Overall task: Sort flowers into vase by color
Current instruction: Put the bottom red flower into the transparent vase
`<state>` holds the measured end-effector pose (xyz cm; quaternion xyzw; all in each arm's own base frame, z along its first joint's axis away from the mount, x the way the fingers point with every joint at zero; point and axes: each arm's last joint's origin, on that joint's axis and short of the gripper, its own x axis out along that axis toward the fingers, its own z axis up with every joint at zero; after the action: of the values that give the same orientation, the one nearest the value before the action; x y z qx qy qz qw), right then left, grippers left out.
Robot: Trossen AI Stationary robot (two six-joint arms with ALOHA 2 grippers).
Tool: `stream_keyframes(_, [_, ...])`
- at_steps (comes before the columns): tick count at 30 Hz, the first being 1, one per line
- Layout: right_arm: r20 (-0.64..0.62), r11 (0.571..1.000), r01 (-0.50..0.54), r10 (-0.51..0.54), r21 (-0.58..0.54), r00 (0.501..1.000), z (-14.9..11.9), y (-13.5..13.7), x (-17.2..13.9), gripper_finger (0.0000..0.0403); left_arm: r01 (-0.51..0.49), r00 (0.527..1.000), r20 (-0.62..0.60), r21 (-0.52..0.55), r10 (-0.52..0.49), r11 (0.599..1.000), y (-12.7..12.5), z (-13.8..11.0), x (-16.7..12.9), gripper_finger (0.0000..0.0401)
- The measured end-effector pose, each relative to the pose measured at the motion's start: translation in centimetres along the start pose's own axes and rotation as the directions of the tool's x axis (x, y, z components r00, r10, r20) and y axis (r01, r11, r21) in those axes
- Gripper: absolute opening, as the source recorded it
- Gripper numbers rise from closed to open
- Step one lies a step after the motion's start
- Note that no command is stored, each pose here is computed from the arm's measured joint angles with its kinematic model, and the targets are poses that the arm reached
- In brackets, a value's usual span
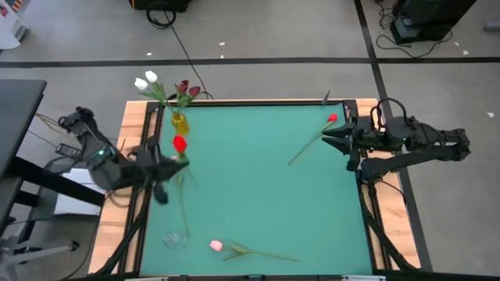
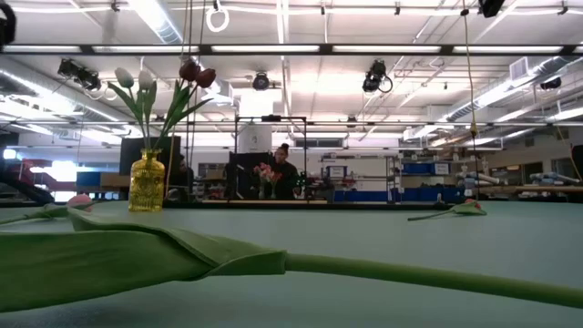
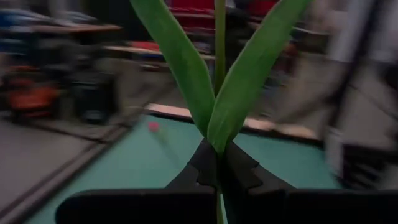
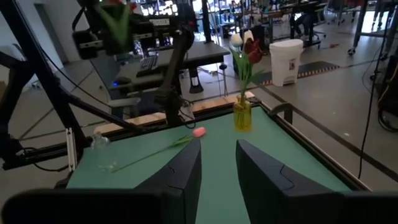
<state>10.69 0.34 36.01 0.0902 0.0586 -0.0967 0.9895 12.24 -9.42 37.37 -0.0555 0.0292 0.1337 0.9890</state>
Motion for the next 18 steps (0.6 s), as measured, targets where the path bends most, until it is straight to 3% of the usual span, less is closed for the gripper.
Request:
stream_keyframes(5, [-0.001,1.0,0.0,0.0,0.0,1.0,0.0,0.0,0.0,0.0109,0.302,0.951,-0.046,-0.041,-0.304,0.952,-1.1,-0.2,-2.7,0.0004])
stream_keyframes(11, [-0.001,1.0,0.0,0.0,0.0,1.0,0.0,0.0,0.0,0.011,0.508,0.858,-0.059,-0.057,-0.511,0.86,-2.0,-0.1,-5.2,0.0004])
stream_keyframes(15, [-0.001,1.0,0.0,0.0,0.0,1.0,0.0,0.0,0.0,0.011,0.586,0.803,-0.135,-0.003,-0.581,0.811,-2.7,-1.6,-6.7,0.0004])
stream_keyframes(18, [-0.001,1.0,0.0,0.0,0.0,1.0,0.0,0.0,0.0,0.011,0.571,0.808,-0.169,-0.014,-0.565,0.821,-2.3,-4.4,-7.4,0.0004])
